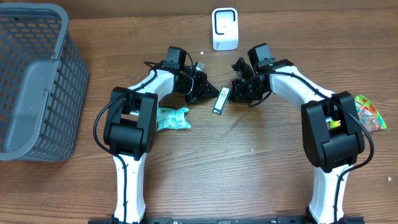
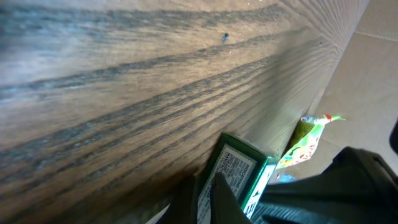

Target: Scan the item barcode

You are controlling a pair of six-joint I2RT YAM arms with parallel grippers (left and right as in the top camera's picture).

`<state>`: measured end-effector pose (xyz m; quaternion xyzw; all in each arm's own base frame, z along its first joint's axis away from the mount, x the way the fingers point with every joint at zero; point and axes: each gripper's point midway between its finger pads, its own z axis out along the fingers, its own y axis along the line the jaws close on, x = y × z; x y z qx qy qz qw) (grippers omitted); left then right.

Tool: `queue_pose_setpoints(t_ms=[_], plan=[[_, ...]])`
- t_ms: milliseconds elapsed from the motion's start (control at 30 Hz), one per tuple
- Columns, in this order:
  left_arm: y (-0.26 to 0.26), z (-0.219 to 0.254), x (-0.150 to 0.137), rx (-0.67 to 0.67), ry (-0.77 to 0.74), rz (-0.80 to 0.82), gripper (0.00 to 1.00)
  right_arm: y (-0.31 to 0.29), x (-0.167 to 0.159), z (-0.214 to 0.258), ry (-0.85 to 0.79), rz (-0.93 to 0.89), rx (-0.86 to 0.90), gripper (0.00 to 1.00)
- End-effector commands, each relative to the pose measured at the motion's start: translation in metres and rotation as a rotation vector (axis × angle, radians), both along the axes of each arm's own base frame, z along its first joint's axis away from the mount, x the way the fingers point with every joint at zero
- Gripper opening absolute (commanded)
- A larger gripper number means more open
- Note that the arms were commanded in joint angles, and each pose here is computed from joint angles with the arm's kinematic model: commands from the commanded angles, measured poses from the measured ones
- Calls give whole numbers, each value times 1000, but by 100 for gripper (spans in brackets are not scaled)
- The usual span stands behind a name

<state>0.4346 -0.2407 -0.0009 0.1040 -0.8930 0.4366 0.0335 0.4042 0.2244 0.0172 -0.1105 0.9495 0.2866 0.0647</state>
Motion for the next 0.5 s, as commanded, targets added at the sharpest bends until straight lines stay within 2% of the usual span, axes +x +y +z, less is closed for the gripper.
queue_pose_setpoints(t_ms=[0, 200, 467], plan=[[9, -54, -15, 145, 80, 25, 4, 29, -6, 24, -69, 75, 55, 4], [9, -53, -15, 145, 80, 25, 4, 43, -7, 28, -95, 101, 67, 4], [9, -53, -17, 144, 88, 23, 4, 48, 16, 45, -167, 66, 73, 4]])
